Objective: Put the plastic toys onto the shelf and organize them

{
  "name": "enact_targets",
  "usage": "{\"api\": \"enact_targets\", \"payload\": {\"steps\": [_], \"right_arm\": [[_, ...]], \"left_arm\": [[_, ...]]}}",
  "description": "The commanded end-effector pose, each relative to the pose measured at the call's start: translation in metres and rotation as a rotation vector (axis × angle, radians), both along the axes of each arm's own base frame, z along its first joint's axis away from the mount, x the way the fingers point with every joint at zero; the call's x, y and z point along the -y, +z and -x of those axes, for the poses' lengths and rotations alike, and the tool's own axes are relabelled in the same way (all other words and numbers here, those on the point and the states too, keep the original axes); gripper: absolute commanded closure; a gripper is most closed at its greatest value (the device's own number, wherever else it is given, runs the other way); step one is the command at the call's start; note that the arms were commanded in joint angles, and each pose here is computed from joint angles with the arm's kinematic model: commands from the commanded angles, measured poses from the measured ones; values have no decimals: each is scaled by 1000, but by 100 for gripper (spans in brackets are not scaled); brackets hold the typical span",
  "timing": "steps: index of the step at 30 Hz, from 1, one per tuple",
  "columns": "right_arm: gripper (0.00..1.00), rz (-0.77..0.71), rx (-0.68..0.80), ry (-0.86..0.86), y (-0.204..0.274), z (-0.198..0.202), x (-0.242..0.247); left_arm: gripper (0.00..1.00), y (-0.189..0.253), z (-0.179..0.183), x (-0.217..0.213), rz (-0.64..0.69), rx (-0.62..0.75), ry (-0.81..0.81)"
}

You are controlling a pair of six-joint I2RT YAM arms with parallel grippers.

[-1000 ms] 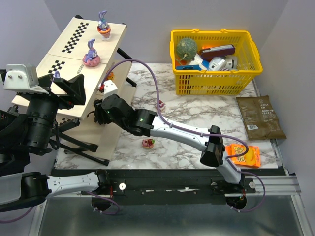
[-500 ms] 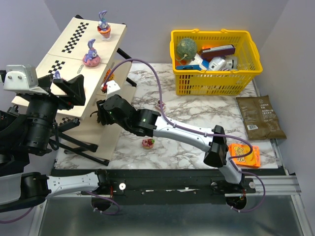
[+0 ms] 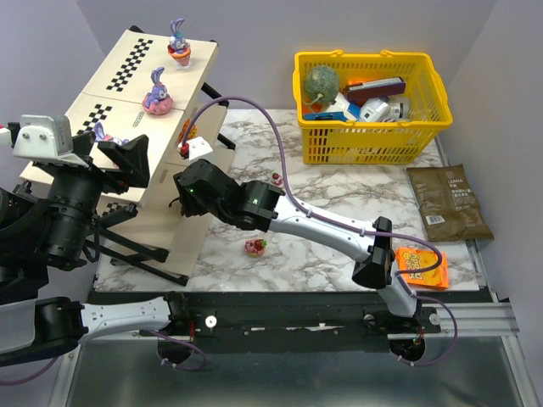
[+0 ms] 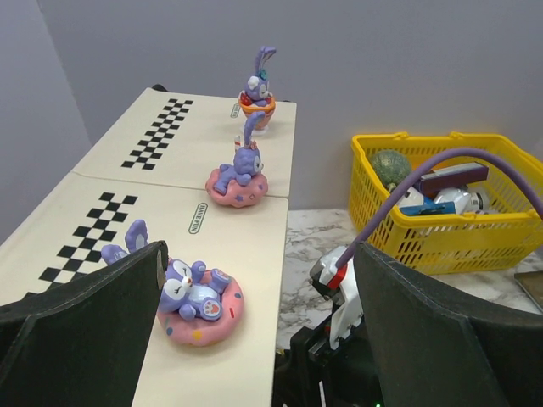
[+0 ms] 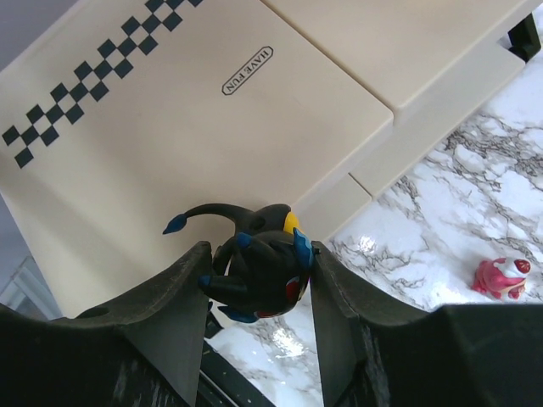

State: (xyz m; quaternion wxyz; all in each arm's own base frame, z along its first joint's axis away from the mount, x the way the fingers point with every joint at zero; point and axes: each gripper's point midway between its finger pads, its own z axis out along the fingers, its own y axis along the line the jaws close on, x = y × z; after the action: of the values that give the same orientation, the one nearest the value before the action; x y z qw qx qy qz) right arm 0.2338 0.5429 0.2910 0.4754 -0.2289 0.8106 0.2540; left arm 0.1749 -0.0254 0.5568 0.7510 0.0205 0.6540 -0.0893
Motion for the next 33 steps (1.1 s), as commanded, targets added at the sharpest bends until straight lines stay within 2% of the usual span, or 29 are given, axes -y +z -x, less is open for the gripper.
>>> {"api": "enact_targets", "payload": {"steps": [1,6,16,33], "right_arm": [[85,8,-25,20,-3,6,-2],[81,-1,-26,30,-9,5,-11],[63,-45,-12,44,-10,2,-24],[47,-27,-6,59,-22,0,-34]], "left_arm": [[1,0,3,1,2,-4,-27],[1,0,3,1,4,-6,-32],[1,-9,1,4,-17,-19,-26],[1,-11,2,2,-7,-18,-21]]}}
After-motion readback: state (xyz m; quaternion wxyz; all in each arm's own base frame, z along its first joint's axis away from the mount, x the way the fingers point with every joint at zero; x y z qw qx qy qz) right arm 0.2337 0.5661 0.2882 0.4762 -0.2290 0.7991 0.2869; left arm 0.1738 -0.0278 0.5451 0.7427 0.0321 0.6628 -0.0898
